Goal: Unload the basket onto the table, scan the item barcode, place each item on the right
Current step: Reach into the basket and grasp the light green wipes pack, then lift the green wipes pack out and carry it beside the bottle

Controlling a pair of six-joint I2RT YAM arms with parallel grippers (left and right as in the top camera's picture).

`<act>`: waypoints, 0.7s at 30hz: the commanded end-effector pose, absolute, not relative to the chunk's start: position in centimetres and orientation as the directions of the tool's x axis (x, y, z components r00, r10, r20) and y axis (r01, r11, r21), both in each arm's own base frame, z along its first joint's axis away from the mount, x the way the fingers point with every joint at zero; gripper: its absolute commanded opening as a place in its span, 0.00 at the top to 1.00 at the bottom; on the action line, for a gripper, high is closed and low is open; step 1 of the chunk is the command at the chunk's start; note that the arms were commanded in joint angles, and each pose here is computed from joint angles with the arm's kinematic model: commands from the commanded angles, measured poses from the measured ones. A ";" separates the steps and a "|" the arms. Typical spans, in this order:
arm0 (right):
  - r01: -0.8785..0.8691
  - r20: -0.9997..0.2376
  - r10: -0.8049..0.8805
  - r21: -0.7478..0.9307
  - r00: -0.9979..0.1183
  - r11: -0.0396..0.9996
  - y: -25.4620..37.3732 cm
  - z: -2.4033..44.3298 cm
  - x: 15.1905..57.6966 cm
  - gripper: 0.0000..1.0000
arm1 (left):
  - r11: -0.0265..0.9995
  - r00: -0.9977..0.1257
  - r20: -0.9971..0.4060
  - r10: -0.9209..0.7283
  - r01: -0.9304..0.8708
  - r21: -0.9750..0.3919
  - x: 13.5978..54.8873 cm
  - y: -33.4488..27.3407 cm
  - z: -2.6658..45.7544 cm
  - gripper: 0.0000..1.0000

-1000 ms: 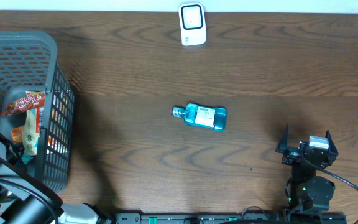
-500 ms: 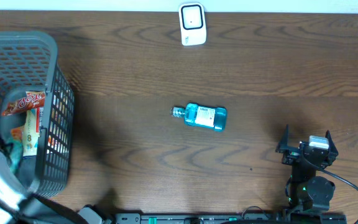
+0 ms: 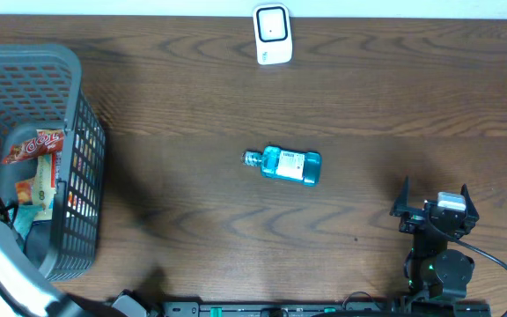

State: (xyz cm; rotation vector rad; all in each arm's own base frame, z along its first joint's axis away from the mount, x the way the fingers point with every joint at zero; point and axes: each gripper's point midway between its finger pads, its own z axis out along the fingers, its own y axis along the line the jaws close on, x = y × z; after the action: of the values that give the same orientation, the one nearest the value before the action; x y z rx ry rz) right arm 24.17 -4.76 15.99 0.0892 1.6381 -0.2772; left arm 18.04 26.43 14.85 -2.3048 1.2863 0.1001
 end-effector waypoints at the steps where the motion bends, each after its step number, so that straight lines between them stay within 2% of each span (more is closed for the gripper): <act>1: 0.220 -0.988 -0.118 -0.137 -0.095 0.966 -4.7 15.9 24.2 0.01 | -0.565 0.626 -0.271 -0.731 -0.779 -0.272 16.7 26.3 10.7 0.17; 7: 0.220 -0.988 -0.118 -0.137 -0.095 0.966 -4.7 15.9 24.2 0.01 | -0.602 0.614 -0.240 -0.752 -0.788 -0.130 16.6 26.2 5.9 0.17; 10: 0.220 -0.988 -0.118 -0.137 -0.095 0.966 -4.7 15.9 24.2 0.01 | -0.622 0.617 -0.241 -0.749 -0.780 -0.064 16.1 26.0 4.0 0.33; 14: 0.220 -0.988 -0.118 -0.137 -0.095 0.966 -4.7 15.9 24.2 0.01 | -0.651 0.612 -0.324 -0.722 -0.759 0.017 14.5 26.8 1.9 0.42; 17: 0.220 -0.988 -0.118 -0.137 -0.095 0.966 -4.7 15.9 24.2 0.01 | -0.650 0.602 -0.326 -0.729 -0.758 0.054 14.2 26.7 0.7 0.75; 18: 0.220 -0.988 -0.118 -0.137 -0.095 0.966 -4.7 15.9 24.2 0.01 | -0.647 0.597 -0.323 -0.734 -0.760 0.067 14.2 26.6 0.3 0.92; 21: 0.220 -0.988 -0.118 -0.137 -0.095 0.966 -4.7 15.9 24.2 0.01 | -0.638 0.583 -0.315 -0.749 -0.762 0.108 13.9 26.2 -0.8 0.92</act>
State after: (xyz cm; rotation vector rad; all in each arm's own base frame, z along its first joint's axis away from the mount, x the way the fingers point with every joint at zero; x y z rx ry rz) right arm 24.17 -4.76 15.99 0.0892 1.6381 -0.2772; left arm 16.28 28.37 3.11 -2.6487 1.2234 0.4093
